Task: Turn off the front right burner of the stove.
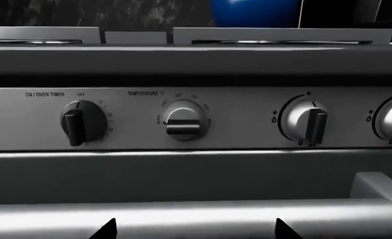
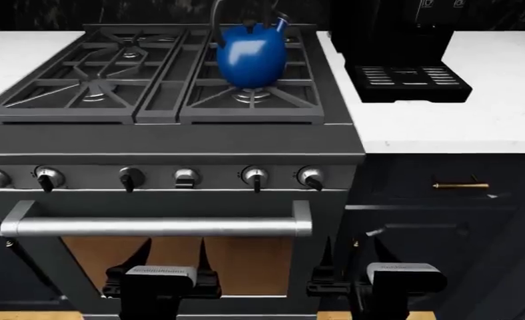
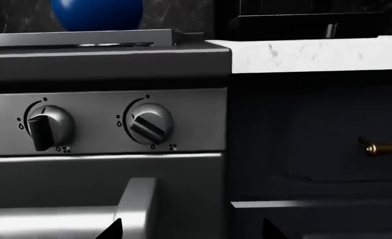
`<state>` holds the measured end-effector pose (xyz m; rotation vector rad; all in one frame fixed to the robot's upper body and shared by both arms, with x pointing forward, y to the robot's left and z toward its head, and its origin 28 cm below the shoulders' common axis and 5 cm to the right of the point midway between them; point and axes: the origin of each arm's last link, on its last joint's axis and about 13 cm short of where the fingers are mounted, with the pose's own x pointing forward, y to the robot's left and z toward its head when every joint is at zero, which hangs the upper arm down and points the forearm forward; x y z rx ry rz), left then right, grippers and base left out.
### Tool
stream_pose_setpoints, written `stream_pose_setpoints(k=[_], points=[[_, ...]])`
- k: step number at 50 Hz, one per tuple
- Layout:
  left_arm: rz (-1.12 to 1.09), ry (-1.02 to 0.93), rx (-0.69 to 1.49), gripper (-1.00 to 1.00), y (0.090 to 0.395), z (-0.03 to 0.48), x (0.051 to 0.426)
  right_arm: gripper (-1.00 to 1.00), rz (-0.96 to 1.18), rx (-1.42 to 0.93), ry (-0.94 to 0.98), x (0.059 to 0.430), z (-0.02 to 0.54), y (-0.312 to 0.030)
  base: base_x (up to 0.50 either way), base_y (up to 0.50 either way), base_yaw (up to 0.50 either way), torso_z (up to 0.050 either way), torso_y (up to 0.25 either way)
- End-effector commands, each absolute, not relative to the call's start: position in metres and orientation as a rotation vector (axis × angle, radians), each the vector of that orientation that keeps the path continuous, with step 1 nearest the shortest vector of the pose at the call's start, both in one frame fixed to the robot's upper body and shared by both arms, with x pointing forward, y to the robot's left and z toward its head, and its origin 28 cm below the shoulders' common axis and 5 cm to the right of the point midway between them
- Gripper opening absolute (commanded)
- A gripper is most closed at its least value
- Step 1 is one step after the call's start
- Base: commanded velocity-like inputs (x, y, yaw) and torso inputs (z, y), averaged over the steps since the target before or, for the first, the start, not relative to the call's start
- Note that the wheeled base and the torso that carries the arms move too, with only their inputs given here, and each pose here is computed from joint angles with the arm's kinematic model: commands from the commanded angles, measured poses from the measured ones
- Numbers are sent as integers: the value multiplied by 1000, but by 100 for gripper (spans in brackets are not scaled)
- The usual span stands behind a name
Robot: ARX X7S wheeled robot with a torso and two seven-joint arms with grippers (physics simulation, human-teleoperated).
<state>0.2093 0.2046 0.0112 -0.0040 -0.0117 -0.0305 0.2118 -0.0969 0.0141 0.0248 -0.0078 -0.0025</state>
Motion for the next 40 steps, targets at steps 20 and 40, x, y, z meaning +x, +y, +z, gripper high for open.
stream_pose_setpoints(k=[20,40], points=[[-19,-12,-4,100,205,9,209,100,-4,30,-4,212,14,-97,0,0,0,-50,9],[12,-1,-9,100,207,9,211,100,2,13,26,213,10,-97,0,0,0,-50,20]])
